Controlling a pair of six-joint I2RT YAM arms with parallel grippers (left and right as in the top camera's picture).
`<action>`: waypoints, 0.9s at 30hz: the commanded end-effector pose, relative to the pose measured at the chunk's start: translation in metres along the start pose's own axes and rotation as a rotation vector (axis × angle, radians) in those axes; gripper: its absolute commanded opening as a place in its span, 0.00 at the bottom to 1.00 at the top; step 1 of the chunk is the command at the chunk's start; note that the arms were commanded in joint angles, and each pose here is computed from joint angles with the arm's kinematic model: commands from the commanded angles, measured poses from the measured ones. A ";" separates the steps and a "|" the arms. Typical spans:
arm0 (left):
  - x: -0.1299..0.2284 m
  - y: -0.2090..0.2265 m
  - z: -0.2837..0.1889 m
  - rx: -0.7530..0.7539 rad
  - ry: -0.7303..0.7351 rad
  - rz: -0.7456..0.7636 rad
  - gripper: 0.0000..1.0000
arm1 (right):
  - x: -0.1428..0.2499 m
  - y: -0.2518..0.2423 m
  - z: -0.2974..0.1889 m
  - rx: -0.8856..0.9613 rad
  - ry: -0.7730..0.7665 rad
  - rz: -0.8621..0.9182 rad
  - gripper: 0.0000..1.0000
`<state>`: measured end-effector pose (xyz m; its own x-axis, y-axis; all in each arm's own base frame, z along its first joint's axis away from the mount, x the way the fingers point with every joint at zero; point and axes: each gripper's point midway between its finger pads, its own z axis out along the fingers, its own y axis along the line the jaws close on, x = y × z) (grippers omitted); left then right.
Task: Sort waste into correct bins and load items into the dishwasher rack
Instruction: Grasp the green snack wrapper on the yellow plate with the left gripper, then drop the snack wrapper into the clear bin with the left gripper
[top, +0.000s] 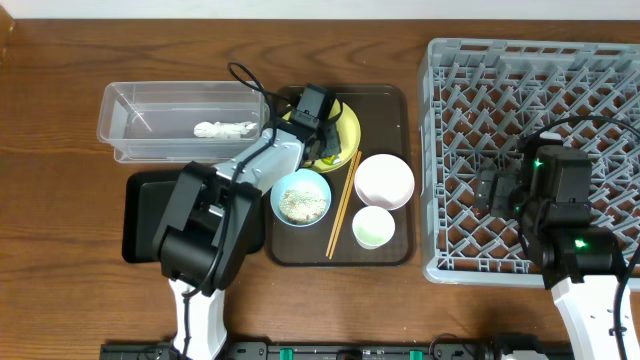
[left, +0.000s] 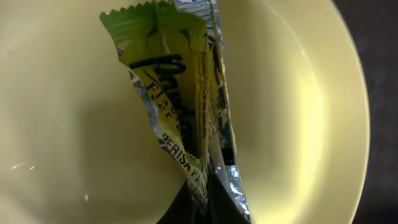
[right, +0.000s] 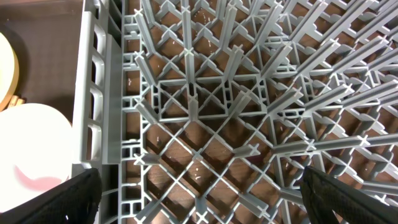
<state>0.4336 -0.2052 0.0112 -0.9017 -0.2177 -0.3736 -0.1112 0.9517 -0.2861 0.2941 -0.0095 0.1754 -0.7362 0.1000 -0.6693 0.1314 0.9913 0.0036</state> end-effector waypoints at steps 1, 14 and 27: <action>-0.029 0.000 -0.036 0.024 -0.079 -0.011 0.06 | -0.008 0.003 -0.005 -0.012 -0.022 -0.007 0.99; -0.116 0.101 -0.140 -0.015 -0.306 -0.316 0.07 | -0.008 0.004 -0.005 -0.012 -0.022 -0.007 0.99; -0.110 0.134 -0.139 -0.061 -0.266 -0.362 0.55 | -0.008 0.003 -0.005 -0.012 -0.022 -0.007 0.99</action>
<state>0.4620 -0.0220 0.1270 -0.6534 -0.6032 -0.4574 -0.4631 0.7965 -0.3888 0.2942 -0.0095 0.1755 -0.7360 0.1000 -0.6696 0.1314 0.9913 0.0037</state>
